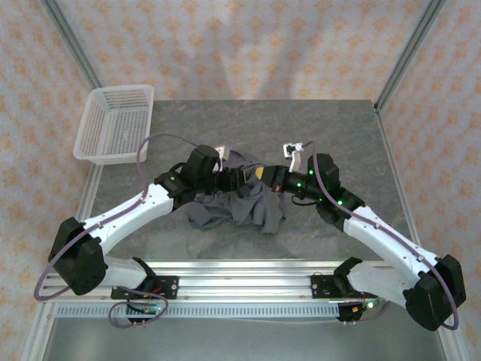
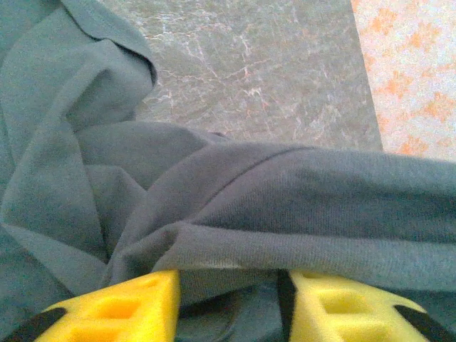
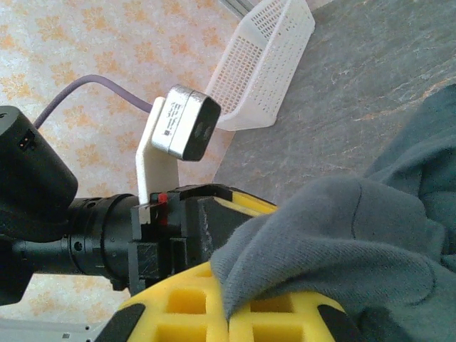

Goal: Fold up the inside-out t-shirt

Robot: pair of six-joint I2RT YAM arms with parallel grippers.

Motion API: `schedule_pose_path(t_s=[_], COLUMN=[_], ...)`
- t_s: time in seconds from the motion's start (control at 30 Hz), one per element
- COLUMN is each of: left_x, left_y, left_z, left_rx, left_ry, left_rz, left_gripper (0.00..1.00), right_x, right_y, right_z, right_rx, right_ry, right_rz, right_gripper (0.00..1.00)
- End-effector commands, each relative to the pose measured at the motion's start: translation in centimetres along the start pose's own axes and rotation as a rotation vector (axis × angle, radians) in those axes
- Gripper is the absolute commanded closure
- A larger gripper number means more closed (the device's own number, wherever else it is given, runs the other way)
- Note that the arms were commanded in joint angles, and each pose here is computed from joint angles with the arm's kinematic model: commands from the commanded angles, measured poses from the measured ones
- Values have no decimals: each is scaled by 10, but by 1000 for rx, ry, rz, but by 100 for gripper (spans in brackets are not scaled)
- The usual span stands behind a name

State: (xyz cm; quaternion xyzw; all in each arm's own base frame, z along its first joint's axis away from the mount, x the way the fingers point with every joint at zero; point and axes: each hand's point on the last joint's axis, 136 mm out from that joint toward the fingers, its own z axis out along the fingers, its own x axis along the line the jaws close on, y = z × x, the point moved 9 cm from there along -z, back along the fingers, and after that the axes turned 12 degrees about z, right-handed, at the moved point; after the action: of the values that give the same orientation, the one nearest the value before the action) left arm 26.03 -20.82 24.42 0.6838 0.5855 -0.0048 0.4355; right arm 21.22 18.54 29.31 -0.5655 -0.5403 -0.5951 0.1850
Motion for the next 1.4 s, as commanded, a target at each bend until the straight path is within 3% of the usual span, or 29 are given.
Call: schedule_pose_path(t_s=[0.0, 0.17, 0.27, 0.37, 0.43, 0.53, 0.63, 0.77, 0.83, 1.03, 1.13, 1.27, 1.3, 1.37], left_x=[-4, 6, 16, 18, 17, 10, -2, -10, -16, -18, -14, -12, -12, -13], left_y=[11, 3, -8, -15, -17, -10, 12, 46, 55, 54, 48, 42, 41, 41], left_z=[7, 23, 27, 27, 27, 17, -8, -49, -61, -63, -58, -55, -55, -56], left_rx=[-39, 72, 151, 184, 190, 145, 20, -145, -171, -161, -143, -130, -128, -122], left_ry=[-8, 73, 155, 130, 109, 29, -139, -303, -347, -364, -361, -356, -350, -339], left_rz=[-24, -10, -9, -9, -11, -24, -70, -135, -131, -101, -110, -106, -103, -94], left_gripper=[55, 62, 77, 85, 100, 100, 100, 100, 100, 100, 100, 100, 100, 100], right_x=[17, 20, 23, 26, 23, 14, -4, -41, -53, -36, -9, 23, 30, 36], right_y=[9, 11, 13, 15, 15, 15, 15, 12, 6, -1, -4, -14, -14, -10], right_z=[-3, -6, -10, -10, -8, -9, -18, -29, -29, -44, -60, -65, -62, -54], right_rx=[-21, -44, -76, -88, -86, -109, -162, -194, -167, -147, -186, -197, -193, -208], right_ry=[64, 75, 78, 78, 63, 0, -55, -41, -42, 18, 46, -89, -154, -325], right_rz=[-23, -24, -31, -37, -36, -27, 14, 120, 150, 100, -39, -339, -421, -548], right_gripper=[100, 100, 100, 100, 100, 100, 100, 100, 100, 73, 58, 44, 35, 28])
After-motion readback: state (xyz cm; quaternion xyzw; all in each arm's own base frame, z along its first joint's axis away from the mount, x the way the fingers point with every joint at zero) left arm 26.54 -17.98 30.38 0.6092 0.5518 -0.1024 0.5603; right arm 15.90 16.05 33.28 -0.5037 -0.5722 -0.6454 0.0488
